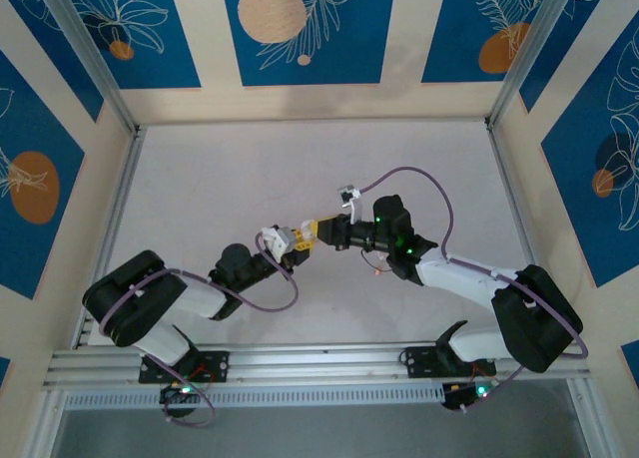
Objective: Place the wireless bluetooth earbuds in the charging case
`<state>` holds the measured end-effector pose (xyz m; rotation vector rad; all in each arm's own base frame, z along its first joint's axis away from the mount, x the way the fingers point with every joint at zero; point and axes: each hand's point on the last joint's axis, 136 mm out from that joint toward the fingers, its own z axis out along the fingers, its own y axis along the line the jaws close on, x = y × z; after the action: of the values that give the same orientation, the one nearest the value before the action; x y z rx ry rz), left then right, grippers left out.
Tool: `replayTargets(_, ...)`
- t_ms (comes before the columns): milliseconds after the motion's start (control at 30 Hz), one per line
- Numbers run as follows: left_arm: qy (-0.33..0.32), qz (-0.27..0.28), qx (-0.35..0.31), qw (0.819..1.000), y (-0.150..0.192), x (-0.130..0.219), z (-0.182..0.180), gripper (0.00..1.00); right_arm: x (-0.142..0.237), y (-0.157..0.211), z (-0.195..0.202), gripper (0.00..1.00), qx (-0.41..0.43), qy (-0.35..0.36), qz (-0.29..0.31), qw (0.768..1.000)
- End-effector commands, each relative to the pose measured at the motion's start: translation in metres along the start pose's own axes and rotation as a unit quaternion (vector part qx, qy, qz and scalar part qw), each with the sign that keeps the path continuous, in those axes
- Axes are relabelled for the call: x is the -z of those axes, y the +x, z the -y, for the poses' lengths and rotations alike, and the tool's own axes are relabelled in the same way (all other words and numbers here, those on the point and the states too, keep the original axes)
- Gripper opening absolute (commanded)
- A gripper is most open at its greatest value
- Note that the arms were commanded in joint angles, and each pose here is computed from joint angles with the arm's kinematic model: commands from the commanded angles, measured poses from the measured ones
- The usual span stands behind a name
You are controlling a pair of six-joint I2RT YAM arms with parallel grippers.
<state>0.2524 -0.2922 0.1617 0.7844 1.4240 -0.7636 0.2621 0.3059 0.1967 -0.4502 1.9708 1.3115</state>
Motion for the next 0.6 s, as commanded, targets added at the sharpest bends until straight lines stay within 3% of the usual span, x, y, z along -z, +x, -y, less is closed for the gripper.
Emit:
replayTargets(0,-0.003,0.054,-0.007,0.999,-0.033,-0.001,0.001,0.14,-0.001,0.02,-0.001,0.19,-0.005,-0.009,-0.027,1.0)
replayTargets(433,-0.002,0.058,-0.009,0.998,-0.036,0.001,0.002,0.14,0.0,0.025,0.008,0.2,-0.011,0.016,-0.029,0.999)
replayTargets(567,-0.001,0.061,-0.013,0.998,-0.038,0.002,0.003,0.14,0.001,0.027,0.012,0.24,-0.016,0.028,-0.032,0.999)
